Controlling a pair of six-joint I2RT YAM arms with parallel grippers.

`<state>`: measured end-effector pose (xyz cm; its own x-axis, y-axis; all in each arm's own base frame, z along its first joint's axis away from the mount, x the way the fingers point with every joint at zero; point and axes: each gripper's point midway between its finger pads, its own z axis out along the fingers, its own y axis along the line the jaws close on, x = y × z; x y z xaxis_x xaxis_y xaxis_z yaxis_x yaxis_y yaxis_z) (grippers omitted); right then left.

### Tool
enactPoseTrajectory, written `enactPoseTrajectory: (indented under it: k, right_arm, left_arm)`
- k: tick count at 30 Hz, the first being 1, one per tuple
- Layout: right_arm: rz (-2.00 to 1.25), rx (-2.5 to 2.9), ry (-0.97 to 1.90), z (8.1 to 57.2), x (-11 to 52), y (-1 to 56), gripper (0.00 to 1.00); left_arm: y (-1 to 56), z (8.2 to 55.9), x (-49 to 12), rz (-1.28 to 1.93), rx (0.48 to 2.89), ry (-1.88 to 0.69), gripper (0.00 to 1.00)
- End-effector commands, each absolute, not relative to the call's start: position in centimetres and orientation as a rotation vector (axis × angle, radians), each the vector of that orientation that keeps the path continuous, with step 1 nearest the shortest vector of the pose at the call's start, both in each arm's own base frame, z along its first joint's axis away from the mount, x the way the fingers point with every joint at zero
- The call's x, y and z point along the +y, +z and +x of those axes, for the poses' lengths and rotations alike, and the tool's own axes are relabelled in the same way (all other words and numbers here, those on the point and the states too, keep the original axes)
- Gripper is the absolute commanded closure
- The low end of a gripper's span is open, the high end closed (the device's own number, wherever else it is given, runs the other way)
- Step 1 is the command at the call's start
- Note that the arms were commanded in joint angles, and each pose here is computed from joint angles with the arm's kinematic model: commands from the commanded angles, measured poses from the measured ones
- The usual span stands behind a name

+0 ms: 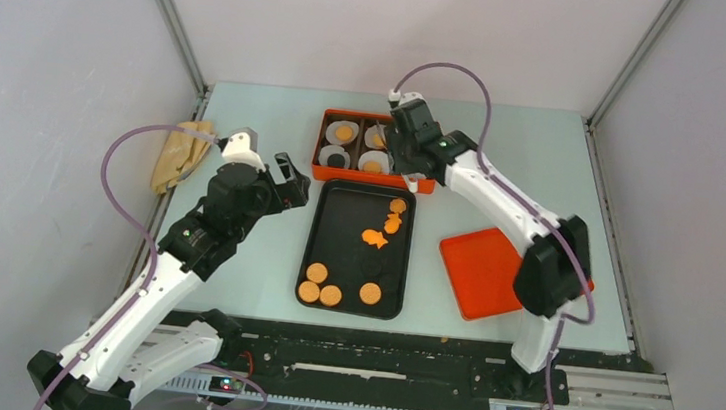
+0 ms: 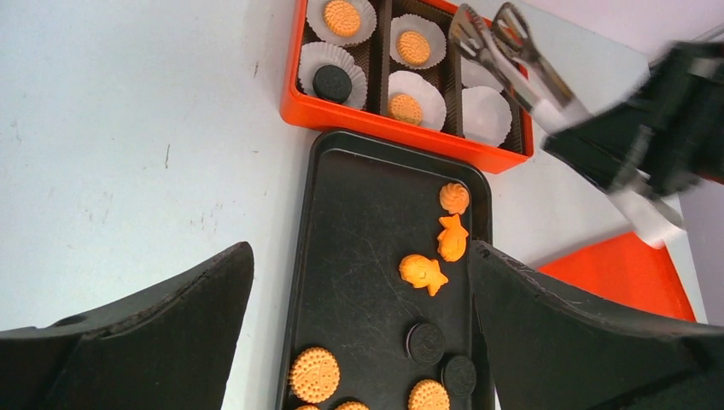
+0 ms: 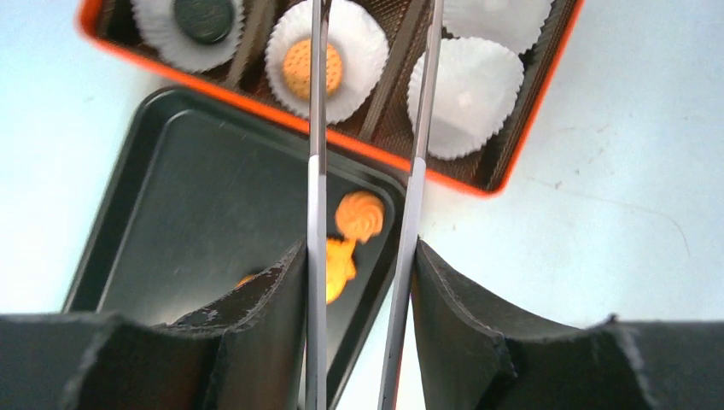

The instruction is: Pack the cookies

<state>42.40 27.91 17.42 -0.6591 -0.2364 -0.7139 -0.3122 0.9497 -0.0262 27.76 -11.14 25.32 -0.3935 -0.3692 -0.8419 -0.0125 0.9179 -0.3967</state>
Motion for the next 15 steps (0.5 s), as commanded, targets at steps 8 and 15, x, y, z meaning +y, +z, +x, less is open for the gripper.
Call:
enactPoseTrajectory:
  k: [8, 15]
  right_arm:
    - [-0.505, 2.309, 0.303, 23.8, 28.7, 19.6, 0.50]
    - [-0.575, 2.457, 0.227, 15.6, 26.6, 15.2, 0.53]
  left_arm:
    - [27.1, 28.0, -12.2, -0.257, 1.901, -0.469, 0.00]
    - [27.1, 27.8, -12.5, -0.255, 1.901, -0.496, 0.00]
